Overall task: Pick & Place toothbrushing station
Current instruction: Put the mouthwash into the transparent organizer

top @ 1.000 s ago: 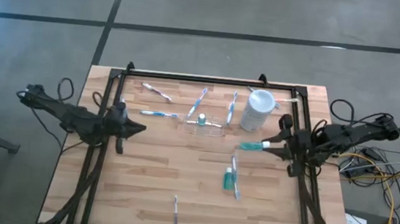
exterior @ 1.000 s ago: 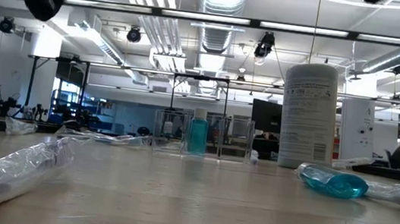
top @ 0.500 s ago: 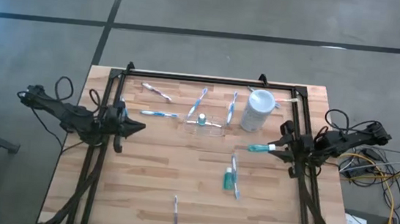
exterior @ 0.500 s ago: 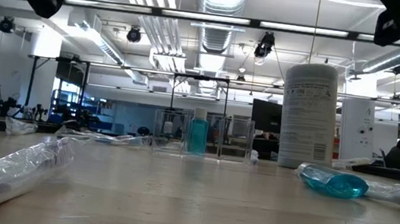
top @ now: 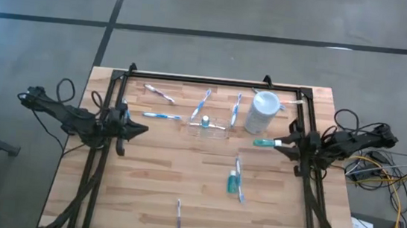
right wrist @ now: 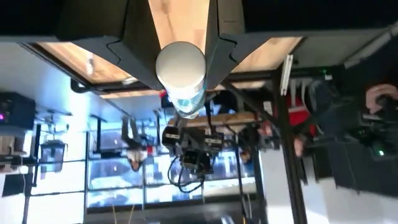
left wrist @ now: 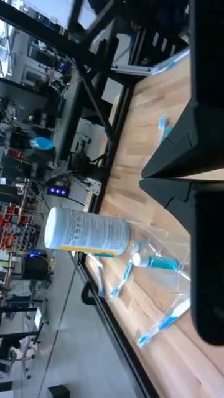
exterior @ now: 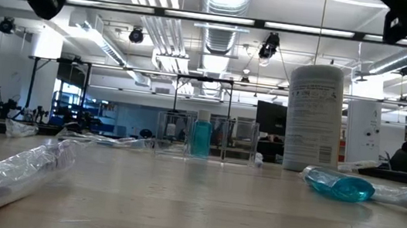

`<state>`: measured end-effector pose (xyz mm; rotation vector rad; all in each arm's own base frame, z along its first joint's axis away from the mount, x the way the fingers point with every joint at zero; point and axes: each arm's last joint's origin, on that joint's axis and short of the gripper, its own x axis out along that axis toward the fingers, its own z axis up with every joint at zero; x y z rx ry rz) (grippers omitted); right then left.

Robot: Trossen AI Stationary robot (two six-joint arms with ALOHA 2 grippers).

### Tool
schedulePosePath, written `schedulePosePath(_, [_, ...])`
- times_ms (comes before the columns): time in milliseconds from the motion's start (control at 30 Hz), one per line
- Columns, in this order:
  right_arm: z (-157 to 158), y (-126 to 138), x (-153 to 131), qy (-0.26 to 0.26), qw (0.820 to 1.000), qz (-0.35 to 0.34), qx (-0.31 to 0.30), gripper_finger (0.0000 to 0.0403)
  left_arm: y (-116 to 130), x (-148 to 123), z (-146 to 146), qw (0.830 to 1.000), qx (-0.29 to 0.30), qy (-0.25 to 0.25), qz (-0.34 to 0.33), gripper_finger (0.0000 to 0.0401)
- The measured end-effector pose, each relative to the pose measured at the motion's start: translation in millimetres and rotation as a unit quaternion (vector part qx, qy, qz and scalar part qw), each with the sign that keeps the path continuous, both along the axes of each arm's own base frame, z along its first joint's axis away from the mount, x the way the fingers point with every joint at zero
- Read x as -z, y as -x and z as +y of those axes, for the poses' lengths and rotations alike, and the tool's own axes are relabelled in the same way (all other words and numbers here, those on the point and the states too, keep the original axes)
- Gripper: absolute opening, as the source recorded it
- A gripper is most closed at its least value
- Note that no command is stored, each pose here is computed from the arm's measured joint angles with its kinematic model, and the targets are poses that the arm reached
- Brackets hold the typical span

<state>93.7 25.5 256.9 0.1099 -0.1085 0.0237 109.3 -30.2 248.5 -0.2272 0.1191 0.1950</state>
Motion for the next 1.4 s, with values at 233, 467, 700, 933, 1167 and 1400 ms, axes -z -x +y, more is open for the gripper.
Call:
schedulePosePath(233, [8.8, -28.2, -66.1, 0.043, 0.992, 0.113, 0.032, 0.0089, -1.8, 10.2, -0.6, 1.0, -0.003, -0.002, 0.003, 0.0014])
schedulePosePath(467, [10.1, -79.6, -132.2, 0.076, 0.961, 0.245, 0.107, 0.0089, -2.2, 14.0, -0.8, 1.0, -0.004, -0.002, 0.007, 0.0014])
schedulePosePath(700, [-12.6, -143.9, -164.8, 0.083, 0.914, 0.375, 0.135, 0.0089, -2.2, 14.0, -0.8, 1.0, -0.004, -0.001, 0.006, 0.0014])
schedulePosePath(933, [-51.0, -210.8, -154.7, 0.04, 0.885, 0.458, 0.066, 0.0089, -2.1, 14.2, -0.8, 1.0, -0.004, -0.003, 0.008, 0.0014])
schedulePosePath(1167, [-75.0, -264.3, -119.9, 0.04, 0.848, 0.528, 0.014, 0.0089, -1.8, 16.2, -0.6, 1.0, -0.003, -0.008, 0.018, 0.0014])
schedulePosePath(1400, [-84.1, -304.1, -79.9, 0.065, 0.822, 0.564, -0.047, 0.0089, -1.4, 18.6, -0.4, 1.0, -0.005, -0.006, 0.028, 0.0014])
